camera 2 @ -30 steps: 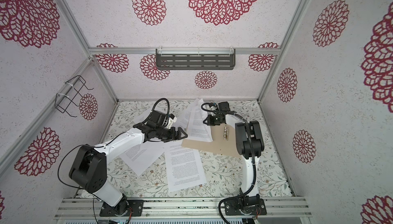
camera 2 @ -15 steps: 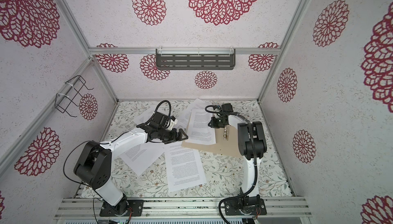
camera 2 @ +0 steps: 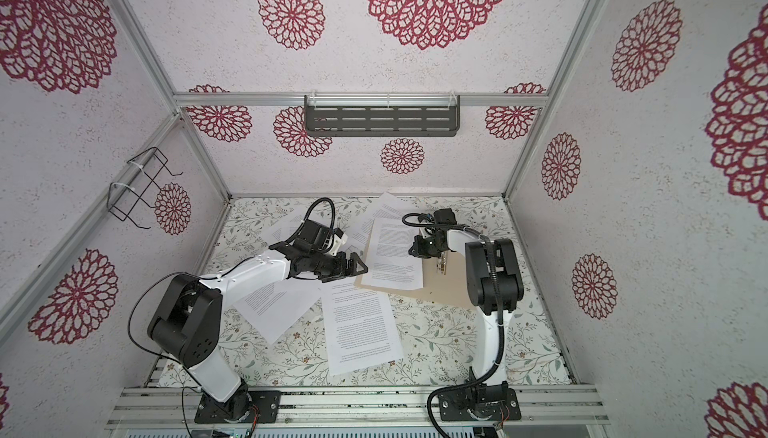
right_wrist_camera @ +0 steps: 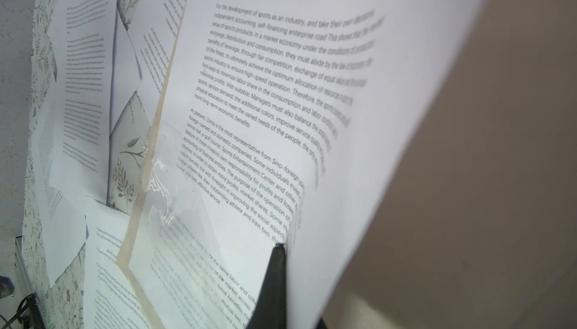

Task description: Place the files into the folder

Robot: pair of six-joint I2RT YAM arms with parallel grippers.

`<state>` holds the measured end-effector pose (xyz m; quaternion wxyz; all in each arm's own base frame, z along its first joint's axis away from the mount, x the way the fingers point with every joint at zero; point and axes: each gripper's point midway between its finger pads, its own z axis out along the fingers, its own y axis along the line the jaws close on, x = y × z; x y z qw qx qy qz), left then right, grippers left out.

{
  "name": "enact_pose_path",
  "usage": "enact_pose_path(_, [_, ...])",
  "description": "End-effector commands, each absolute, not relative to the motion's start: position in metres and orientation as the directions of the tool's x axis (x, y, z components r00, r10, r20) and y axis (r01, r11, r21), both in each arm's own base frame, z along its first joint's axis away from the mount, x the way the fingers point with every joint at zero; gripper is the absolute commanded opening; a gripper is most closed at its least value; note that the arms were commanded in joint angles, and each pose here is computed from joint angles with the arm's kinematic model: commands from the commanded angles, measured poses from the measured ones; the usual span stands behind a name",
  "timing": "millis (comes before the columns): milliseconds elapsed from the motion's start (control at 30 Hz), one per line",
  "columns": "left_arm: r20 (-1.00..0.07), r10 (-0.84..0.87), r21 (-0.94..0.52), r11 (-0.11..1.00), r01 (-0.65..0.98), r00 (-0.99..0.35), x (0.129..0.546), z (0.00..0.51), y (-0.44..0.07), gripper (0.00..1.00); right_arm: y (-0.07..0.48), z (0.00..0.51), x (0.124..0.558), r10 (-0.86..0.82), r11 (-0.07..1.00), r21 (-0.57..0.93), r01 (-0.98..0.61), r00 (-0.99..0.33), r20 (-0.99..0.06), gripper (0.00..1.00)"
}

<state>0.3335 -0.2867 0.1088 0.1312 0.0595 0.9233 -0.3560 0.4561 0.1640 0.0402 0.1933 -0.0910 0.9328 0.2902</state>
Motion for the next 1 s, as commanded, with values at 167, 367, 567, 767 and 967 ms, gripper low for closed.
enact_pose_path(167, [-0.262, 0.019, -0.639, 0.746, 0.188, -0.965, 0.336, 0.091, -0.292, 0.97, 0.175, 0.075, 0.459, 0.036, 0.774, 0.573, -0.268, -0.885, -0.463, 0.00])
enact_pose_path(367, [-0.246, 0.025, -0.632, 0.754, 0.180, -0.969, 0.337, 0.078, -0.298, 0.97, 0.170, 0.068, 0.458, 0.105, 0.785, 0.586, -0.200, -0.890, -0.444, 0.00])
enact_pose_path(567, [-0.235, 0.026, -0.633, 0.754, 0.173, -0.972, 0.340, 0.069, -0.304, 0.97, 0.166, 0.065, 0.454, 0.136, 0.797, 0.581, -0.165, -0.888, -0.439, 0.00])
enact_pose_path(767, [-0.237, 0.027, -0.625, 0.762, 0.173, -0.971, 0.347, 0.064, -0.307, 0.97, 0.163, 0.064, 0.456, 0.169, 0.802, 0.582, -0.137, -0.882, -0.441, 0.00])
enact_pose_path(967, [-0.228, 0.030, -0.617, 0.768, 0.169, -0.973, 0.353, 0.057, -0.311, 0.97, 0.167, 0.061, 0.452, 0.174, 0.782, 0.607, -0.140, -0.886, -0.430, 0.00])
